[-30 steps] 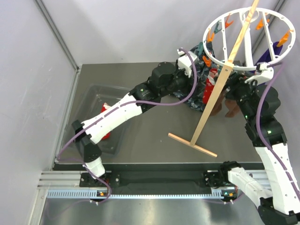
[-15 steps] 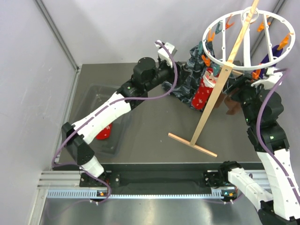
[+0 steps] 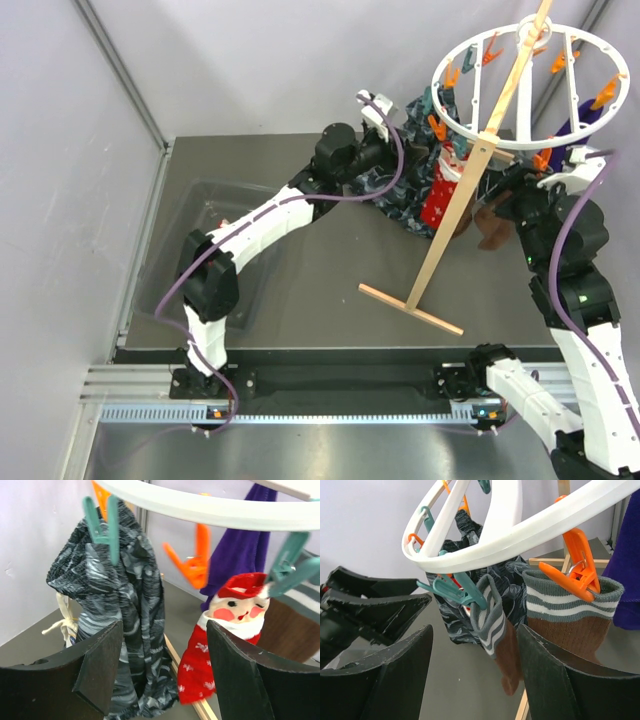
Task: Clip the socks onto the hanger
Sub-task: Open the clamp at the hanger.
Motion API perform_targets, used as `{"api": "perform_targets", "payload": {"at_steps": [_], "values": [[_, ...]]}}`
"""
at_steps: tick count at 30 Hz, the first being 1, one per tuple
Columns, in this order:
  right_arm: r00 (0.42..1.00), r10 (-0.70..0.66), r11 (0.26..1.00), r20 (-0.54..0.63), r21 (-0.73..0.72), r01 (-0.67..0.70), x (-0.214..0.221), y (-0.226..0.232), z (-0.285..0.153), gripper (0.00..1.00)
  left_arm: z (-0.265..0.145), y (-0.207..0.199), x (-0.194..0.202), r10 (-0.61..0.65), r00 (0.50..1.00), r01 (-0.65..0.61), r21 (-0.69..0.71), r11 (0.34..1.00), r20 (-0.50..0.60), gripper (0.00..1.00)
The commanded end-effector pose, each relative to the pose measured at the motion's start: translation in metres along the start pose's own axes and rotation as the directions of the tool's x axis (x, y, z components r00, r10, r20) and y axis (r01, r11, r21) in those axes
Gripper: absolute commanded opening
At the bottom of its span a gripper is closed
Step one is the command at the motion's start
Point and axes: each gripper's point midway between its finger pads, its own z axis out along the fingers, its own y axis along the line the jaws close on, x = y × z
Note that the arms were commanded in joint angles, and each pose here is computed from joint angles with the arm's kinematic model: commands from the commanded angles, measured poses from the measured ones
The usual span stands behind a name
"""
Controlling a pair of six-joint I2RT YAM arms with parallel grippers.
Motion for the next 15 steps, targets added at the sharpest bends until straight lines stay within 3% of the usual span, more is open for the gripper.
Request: {"api": "perform_targets", "payload": {"at_steps": [1,6,15], "values": [[1.0,-0.006,0.999,0.023,-0.042,0.007,-0.012,0.008,-0.008,0.67,0.005,-0.003,-0.066,0.014,0.982,-0.029,0.075,0.997,0.19,0.72],[1.0,-0.001,0.996,0.016,-0.086,0.003,-0.013,0.016,-0.01,0.67,0.015,-0.003,-0.066,-0.02,0.976,-0.017,0.165,0.986,0.215,0.67],[1.0,0.002,0.993,0.026,-0.121,0.001,-0.019,0.022,-0.018,0.67,0.035,-0.025,-0.06,-0.054,0.974,-0.026,0.349,0.937,0.218,0.66]]}}
